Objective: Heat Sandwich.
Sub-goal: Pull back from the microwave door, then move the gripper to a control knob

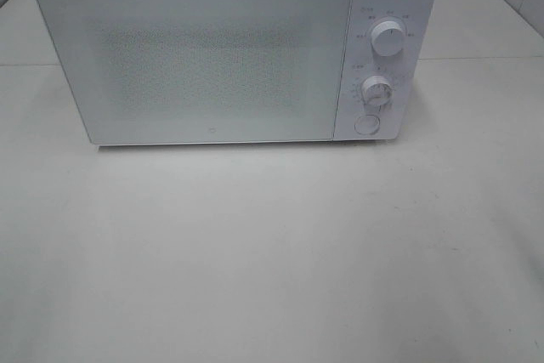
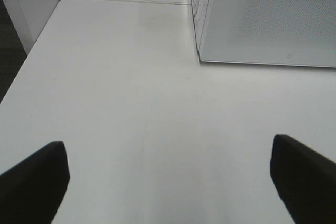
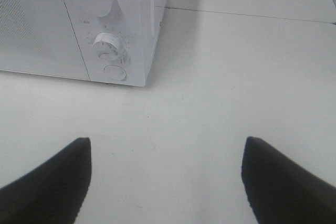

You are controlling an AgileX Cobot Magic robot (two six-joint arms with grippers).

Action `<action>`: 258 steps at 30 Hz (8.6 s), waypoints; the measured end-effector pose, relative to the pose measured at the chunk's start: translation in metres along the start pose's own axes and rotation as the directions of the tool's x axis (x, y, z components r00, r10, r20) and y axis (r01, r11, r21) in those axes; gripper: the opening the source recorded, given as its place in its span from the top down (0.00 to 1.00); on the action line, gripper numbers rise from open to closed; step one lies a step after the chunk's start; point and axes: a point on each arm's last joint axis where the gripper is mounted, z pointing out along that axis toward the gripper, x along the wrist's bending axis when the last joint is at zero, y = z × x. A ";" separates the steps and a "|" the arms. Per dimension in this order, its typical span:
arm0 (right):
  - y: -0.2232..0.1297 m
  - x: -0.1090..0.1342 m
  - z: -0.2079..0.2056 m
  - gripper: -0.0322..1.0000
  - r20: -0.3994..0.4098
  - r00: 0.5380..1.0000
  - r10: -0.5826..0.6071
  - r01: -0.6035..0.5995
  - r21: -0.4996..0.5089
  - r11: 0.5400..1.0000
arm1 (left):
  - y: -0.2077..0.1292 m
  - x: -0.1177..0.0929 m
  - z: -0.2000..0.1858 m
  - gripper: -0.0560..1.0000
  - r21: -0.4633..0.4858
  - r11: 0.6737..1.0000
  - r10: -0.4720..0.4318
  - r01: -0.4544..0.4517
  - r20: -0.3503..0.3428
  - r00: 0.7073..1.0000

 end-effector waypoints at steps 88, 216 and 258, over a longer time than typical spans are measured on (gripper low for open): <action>-0.076 0.090 0.142 0.23 0.071 0.996 0.051 -0.028 -0.284 0.959 | 0.000 0.000 0.000 0.03 0.000 1.000 0.000 0.000 0.000 1.000; -0.037 0.100 0.256 0.54 -0.345 0.030 0.938 -0.994 -0.105 -0.006 | 0.000 0.000 0.000 0.03 0.000 1.000 0.001 -0.001 0.000 1.000; -0.036 0.102 0.256 0.48 -0.358 -0.232 0.904 -0.970 0.009 -0.245 | 0.000 0.000 0.000 0.03 0.000 1.000 0.001 -0.001 0.000 1.000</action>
